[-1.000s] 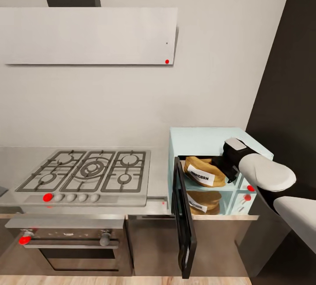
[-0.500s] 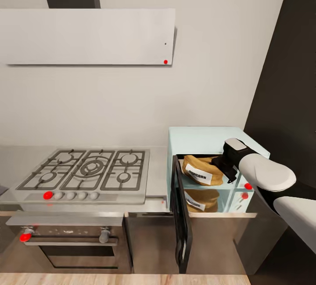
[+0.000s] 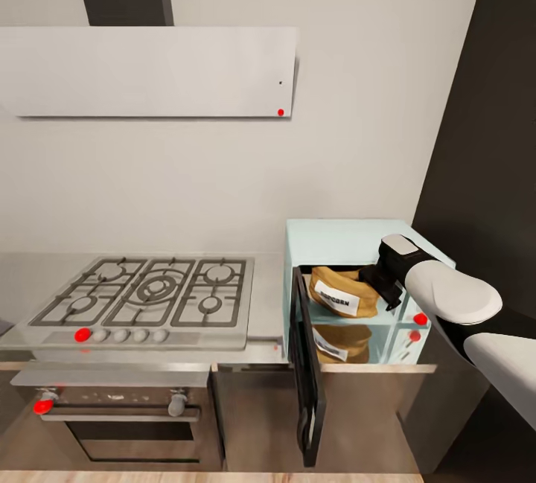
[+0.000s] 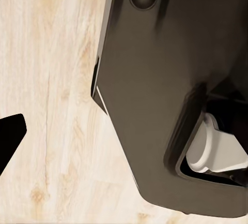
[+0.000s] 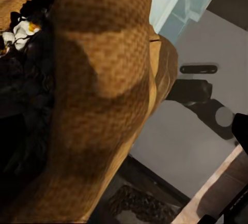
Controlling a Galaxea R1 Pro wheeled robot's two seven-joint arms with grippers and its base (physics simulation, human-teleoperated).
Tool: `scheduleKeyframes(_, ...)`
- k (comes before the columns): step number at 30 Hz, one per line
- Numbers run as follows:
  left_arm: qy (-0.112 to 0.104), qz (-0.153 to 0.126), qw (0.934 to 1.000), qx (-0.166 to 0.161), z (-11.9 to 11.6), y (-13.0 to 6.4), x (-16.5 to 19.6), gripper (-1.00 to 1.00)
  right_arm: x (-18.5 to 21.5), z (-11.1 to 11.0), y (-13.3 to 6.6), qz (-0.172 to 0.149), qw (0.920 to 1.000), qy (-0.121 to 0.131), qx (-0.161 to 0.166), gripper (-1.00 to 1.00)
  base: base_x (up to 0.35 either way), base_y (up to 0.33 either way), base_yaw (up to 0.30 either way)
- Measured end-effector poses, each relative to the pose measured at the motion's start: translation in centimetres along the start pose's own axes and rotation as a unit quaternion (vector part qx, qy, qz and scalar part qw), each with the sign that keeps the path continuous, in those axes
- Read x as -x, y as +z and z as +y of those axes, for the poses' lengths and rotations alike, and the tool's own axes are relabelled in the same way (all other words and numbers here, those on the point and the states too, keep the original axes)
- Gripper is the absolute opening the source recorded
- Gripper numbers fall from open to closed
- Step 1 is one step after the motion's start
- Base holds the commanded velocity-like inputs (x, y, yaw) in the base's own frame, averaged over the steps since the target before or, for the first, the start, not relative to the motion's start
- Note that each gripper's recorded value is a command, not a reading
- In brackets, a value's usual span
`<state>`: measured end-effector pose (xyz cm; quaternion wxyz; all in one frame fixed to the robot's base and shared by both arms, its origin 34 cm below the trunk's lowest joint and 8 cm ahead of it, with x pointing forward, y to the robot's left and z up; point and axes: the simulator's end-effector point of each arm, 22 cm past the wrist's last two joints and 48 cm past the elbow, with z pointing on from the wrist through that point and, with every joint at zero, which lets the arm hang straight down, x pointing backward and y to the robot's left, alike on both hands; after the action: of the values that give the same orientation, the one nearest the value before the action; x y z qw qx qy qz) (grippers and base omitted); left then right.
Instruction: In the kitchen, take the popcorn bag from the countertop, put it into the microwave, and heat it until the popcorn is cooked so the cooked popcorn ends up inside the bag.
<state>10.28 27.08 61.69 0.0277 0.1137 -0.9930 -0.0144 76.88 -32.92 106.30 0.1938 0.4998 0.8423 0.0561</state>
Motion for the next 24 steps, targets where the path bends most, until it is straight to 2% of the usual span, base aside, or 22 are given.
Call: scheduleKeyframes(24, 0.000, -0.019, 0.9998, -0.005, -0.3, -0.1, 1.5, 1.00, 0.5, 0.6, -2.5, -0.007, 0.9998, 0.004, 0.019, 1.00, 0.000, 0.000, 0.000)
